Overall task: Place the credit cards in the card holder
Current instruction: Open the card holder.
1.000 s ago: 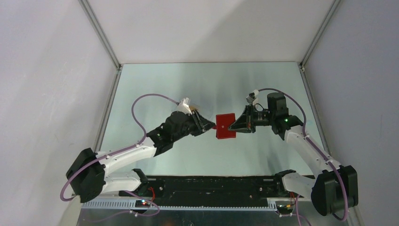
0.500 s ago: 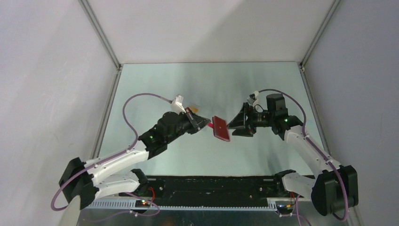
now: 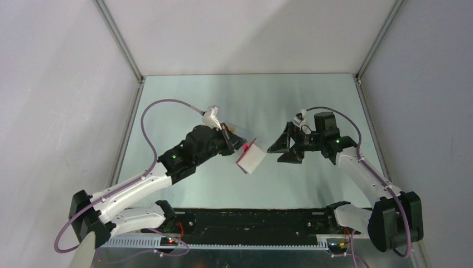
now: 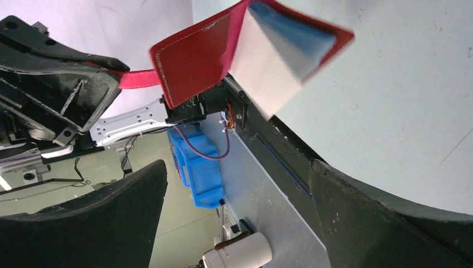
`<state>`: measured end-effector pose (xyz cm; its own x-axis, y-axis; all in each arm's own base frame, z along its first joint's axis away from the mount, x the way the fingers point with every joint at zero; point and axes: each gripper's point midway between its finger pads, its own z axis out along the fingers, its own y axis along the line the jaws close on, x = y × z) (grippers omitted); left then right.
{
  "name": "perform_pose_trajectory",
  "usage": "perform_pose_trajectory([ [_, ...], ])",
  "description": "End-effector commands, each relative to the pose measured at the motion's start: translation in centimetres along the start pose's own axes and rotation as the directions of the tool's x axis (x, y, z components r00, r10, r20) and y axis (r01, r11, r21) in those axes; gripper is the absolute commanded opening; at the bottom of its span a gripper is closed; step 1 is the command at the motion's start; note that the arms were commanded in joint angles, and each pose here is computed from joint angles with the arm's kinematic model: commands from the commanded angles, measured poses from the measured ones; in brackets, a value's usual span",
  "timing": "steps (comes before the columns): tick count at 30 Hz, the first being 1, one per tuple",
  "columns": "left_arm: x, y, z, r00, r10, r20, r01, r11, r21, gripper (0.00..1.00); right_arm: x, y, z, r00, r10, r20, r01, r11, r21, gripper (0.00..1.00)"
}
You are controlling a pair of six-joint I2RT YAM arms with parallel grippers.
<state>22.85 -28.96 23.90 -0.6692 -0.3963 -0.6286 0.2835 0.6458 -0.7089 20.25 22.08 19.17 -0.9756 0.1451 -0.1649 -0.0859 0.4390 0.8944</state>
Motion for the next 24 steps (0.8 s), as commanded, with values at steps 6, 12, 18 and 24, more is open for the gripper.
perform_pose_trajectory([
  [6,-1.9,-4.4,-1.1,1.000,0.025,0.010,-0.026,0.994,0.108,0.00,-0.6,-1.1,-0.3,0.999,-0.045,0.014,0.044,0.998,0.037,0.99],
  [12,-3.2,-5.9,-1.7,0.998,-0.044,0.040,0.038,0.989,0.142,0.00,-1.2,-1.5,-1.4,0.998,-0.029,0.050,0.028,0.999,0.024,0.99],
  [18,-4.6,-7.2,-2.5,0.991,-0.102,0.081,0.086,0.979,0.187,0.00,-1.1,-1.7,-2.2,0.996,0.027,0.087,-0.020,0.996,-0.083,0.99],
  [24,-6.4,-8.7,-3.8,0.975,-0.177,0.131,0.141,0.958,0.249,0.00,-0.9,-2.1,-2.6,0.994,0.024,0.105,-0.014,0.995,-0.102,0.99],
])
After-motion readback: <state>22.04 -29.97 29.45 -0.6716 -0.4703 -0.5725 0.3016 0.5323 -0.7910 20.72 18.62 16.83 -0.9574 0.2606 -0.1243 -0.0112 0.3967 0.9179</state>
